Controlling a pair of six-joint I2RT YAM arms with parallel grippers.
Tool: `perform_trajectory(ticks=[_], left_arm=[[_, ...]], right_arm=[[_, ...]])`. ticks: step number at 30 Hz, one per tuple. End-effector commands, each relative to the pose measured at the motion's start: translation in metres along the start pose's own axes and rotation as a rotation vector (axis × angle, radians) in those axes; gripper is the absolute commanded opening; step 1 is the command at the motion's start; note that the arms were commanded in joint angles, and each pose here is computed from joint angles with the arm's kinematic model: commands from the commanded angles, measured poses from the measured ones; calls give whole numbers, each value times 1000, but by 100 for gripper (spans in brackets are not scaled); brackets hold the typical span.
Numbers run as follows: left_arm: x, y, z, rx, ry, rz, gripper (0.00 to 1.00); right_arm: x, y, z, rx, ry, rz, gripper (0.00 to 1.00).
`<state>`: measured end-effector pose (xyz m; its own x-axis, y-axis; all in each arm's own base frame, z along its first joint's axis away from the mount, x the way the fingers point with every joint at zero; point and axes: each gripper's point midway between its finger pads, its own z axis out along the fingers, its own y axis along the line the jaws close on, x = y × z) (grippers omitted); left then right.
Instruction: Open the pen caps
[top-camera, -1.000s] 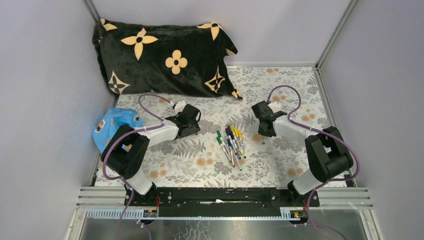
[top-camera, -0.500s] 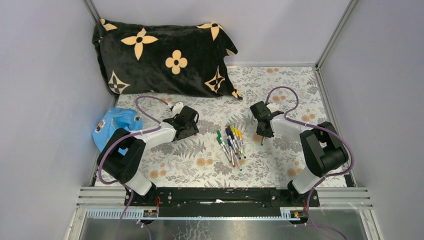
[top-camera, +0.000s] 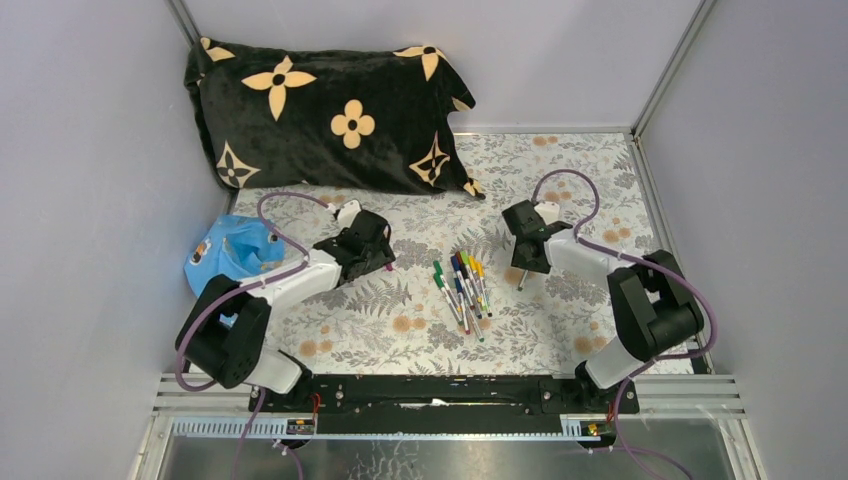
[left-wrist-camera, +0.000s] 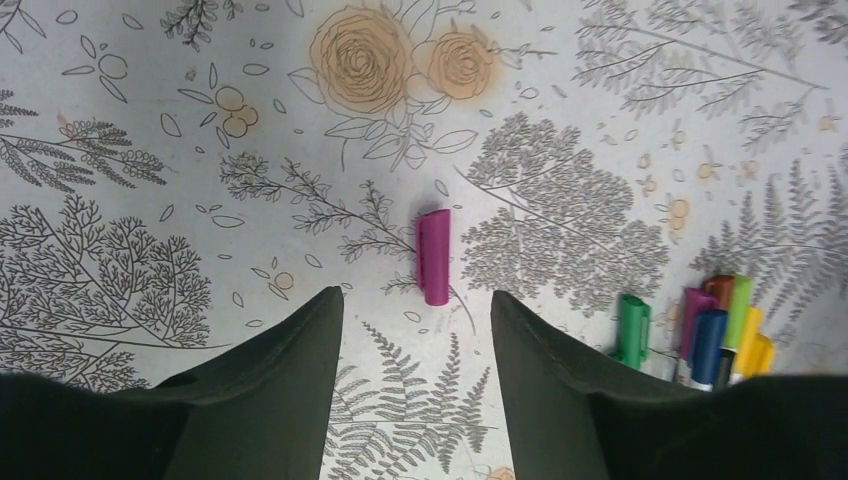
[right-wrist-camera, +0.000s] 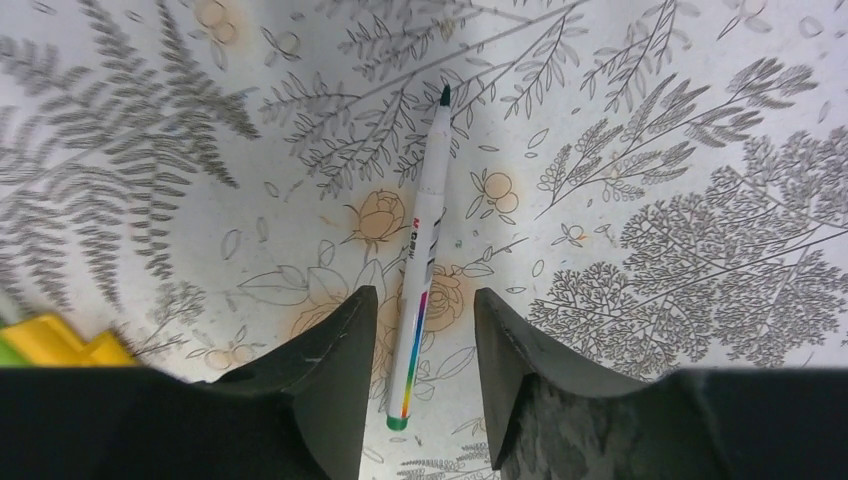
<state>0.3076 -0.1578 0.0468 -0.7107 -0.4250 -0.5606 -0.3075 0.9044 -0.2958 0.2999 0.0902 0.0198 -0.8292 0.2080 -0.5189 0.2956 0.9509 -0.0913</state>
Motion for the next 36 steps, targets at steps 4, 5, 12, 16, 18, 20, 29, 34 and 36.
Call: perform_trajectory(ticks=[4, 5, 12, 16, 18, 20, 29, 34, 36], left_arm=[[-6, -18, -22, 128, -16, -51, 65], [-6, -21, -25, 148, -17, -55, 65], [-3, -37, -47, 297, -8, -59, 69], [0, -37, -55, 331, -6, -61, 69], [1, -36, -59, 342, -9, -66, 69], [2, -35, -60, 347, -10, -70, 69], [4, -35, -61, 358, -3, -81, 69], [5, -34, -59, 357, -3, -83, 69], [6, -34, -58, 355, -1, -84, 69]], right_arm=[[-35, 18, -52, -143, -132, -116, 51], [-33, 23, -57, -167, -126, -143, 51], [1, 62, -74, -298, -66, -311, 52], [23, 71, -70, -317, -32, -367, 51], [32, 75, -68, -329, -17, -385, 50], [40, 77, -66, -339, -4, -396, 50], [59, 84, -55, -353, 47, -429, 49], [67, 87, -52, -357, 62, -441, 49], [69, 87, -50, -351, 64, -443, 49]])
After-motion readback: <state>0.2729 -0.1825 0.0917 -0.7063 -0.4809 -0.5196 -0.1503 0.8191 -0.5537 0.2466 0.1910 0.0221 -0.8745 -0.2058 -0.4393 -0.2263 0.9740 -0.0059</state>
